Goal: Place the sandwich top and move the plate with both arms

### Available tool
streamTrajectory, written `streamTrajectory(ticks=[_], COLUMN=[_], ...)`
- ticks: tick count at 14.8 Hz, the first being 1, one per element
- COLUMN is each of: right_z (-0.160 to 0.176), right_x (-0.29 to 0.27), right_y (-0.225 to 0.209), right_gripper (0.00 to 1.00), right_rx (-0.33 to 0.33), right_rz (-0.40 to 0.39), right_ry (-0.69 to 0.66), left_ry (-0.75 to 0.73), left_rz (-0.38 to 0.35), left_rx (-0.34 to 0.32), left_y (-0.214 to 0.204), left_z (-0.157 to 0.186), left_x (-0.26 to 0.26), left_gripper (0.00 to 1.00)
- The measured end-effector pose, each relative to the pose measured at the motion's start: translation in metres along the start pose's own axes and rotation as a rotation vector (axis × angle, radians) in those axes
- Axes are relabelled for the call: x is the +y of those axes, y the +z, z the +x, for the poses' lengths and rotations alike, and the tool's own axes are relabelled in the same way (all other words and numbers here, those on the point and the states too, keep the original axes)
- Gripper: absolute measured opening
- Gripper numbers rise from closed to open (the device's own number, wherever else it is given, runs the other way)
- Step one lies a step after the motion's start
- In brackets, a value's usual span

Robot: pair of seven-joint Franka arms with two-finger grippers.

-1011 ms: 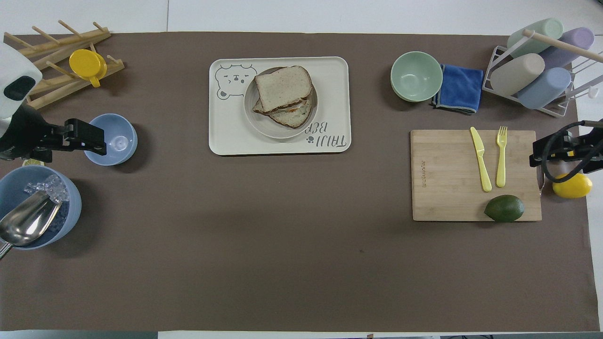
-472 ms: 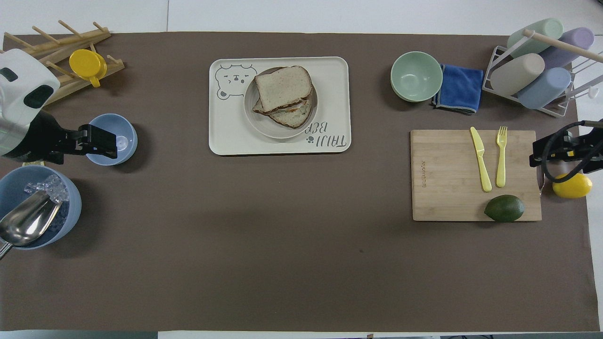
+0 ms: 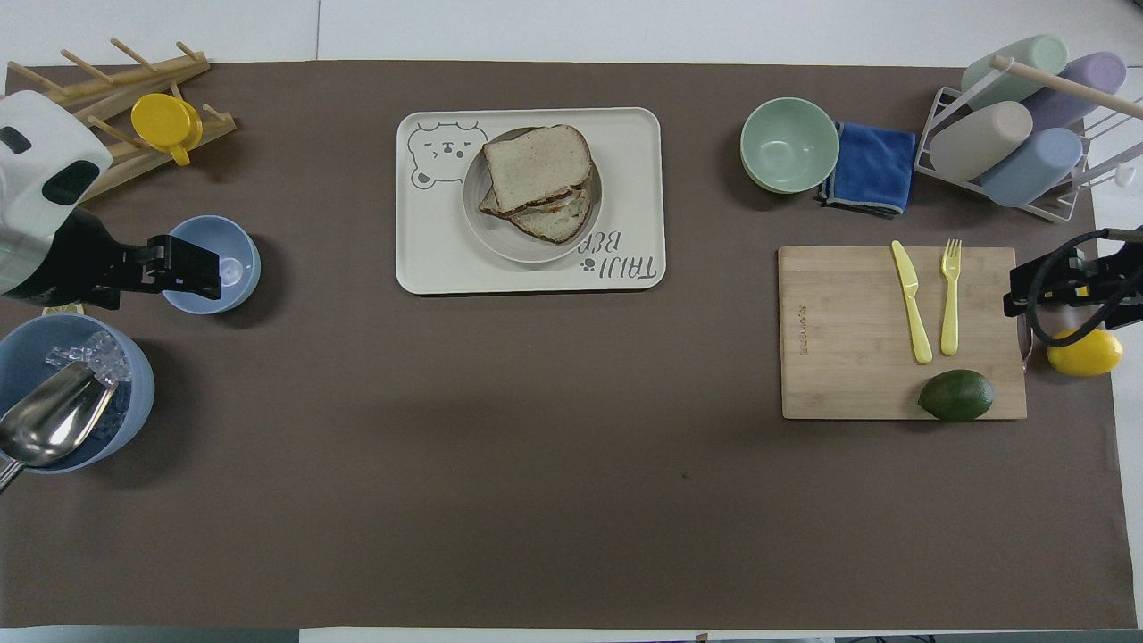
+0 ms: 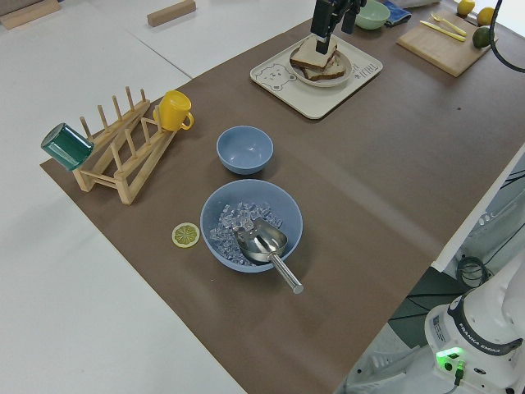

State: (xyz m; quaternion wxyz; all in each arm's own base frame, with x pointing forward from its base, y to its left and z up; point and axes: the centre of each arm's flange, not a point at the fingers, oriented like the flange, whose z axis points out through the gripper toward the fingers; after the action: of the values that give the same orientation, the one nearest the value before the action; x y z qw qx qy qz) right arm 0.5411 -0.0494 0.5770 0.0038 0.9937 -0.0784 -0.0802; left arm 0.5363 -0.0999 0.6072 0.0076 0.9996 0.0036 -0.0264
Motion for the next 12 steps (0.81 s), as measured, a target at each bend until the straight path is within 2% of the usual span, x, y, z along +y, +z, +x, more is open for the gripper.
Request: streamTrajectory(ticks=[12], right_z=[0.0], right_x=[0.0], right_y=[0.0], right_gripper=[1.0], right_rx=[0.0], right_rz=[0.0], right_ry=[0.0], left_ry=[0.011], left_rz=[-0.003], left_rx=[0.018], left_y=[-0.0077], left_z=[-0.0001], left_x=[0.0014], left_gripper=[1.0])
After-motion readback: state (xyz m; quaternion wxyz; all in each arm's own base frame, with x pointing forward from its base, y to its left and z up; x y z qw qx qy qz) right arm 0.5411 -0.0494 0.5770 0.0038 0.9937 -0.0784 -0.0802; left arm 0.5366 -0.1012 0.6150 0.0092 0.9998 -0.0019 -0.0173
